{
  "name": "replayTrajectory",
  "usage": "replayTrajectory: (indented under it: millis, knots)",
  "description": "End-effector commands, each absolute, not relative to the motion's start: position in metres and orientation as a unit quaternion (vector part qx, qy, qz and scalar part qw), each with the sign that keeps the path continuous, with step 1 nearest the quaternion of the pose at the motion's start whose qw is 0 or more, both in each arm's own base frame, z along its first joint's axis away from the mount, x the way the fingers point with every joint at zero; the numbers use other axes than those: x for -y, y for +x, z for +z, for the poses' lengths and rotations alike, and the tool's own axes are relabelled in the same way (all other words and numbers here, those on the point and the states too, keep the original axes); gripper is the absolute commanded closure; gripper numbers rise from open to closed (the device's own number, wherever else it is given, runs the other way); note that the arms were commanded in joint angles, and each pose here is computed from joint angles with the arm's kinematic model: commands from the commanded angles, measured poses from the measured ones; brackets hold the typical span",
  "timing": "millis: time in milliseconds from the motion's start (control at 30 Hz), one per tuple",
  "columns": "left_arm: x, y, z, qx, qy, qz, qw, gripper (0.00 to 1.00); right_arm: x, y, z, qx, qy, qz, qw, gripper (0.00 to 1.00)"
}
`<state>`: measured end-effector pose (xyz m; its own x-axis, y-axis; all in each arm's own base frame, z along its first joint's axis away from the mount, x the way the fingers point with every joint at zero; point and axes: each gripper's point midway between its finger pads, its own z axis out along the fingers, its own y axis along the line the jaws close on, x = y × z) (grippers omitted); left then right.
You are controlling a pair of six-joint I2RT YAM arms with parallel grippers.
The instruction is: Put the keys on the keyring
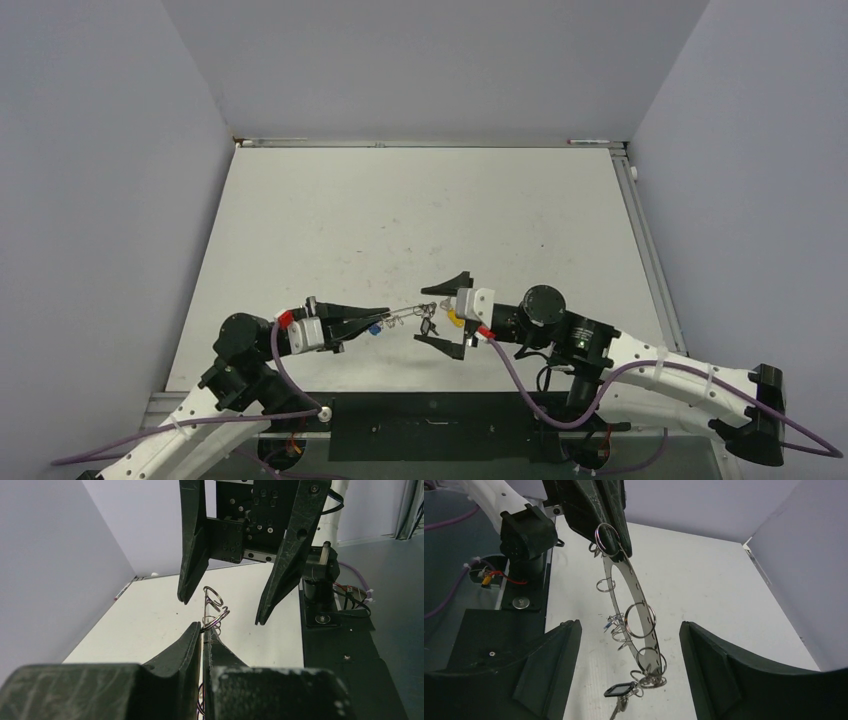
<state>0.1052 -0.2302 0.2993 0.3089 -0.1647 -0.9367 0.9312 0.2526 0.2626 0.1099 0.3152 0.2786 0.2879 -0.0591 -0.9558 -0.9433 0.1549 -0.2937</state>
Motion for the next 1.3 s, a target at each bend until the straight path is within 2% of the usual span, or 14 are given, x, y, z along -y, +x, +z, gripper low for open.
replayTrajectory:
  millis: [0, 267, 433, 600, 933, 1100, 1267]
  knots:
    - [0.228, 0.089, 0.34, -0.361, 0.452, -0.43, 0.693, 1.0, -0.337, 0.096, 0.31, -0.405, -0.56, 0.379, 0.616, 0.29]
    - [0.229, 0.089, 0.339, -0.363, 0.451, -0.435, 0.69, 1.0, -0.361, 0.086, 0.31, -0.386, -0.587, 0.357, 0.615, 0.48]
    - [0.229, 0.089, 0.339, -0.364, 0.451, -0.435, 0.69, 1.0, -0.362, 0.085, 0.319, -0.379, -0.586, 0.355, 0.622, 0.55]
    - [0.229, 0.089, 0.338, -0.364, 0.451, -0.435, 0.689, 1.0, -0.362, 0.085, 0.326, -0.374, -0.582, 0.356, 0.628, 0.57]
    - [0.229, 0.089, 0.338, -0.365, 0.451, -0.436, 0.688, 1.0, -0.365, 0.085, 0.331, -0.375, -0.576, 0.354, 0.634, 0.73]
    - [0.23, 0.089, 0.337, -0.366, 0.452, -0.435, 0.687, 1.0, -0.366, 0.081, 0.334, -0.372, -0.575, 0.359, 0.635, 0.74]
    - [0.23, 0.09, 0.335, -0.369, 0.453, -0.434, 0.685, 1.0, -0.365, 0.079, 0.338, -0.369, -0.573, 0.362, 0.636, 0.81]
